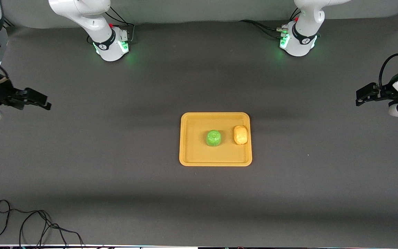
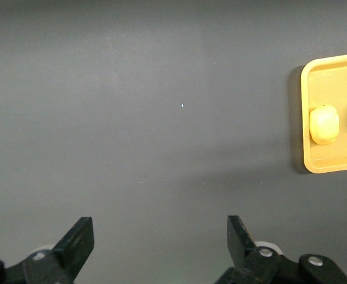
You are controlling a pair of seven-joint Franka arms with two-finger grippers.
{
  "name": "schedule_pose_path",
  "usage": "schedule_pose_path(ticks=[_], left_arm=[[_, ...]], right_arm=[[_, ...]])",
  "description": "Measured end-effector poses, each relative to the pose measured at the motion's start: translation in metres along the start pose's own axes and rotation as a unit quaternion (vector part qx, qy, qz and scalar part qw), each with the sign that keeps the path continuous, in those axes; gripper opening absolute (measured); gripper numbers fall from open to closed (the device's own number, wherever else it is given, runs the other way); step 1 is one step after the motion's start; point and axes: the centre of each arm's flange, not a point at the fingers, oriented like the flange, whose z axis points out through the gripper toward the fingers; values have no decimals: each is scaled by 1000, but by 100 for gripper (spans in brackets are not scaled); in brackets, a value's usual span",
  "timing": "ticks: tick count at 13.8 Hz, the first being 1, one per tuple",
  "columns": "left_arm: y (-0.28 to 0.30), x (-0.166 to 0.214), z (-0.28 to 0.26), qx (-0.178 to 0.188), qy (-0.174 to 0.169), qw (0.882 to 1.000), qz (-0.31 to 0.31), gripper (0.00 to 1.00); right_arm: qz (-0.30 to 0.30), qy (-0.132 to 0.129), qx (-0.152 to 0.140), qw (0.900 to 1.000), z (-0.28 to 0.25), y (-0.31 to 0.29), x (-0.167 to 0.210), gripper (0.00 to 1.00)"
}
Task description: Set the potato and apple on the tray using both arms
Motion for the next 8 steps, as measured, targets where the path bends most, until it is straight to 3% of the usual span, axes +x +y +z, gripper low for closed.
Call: schedule_pose_path(ticks=[8], left_arm=[[5, -19, -26, 6, 12, 1000, -1, 100]], right_arm=[[-9, 1, -15, 1000, 1, 7, 0, 100]])
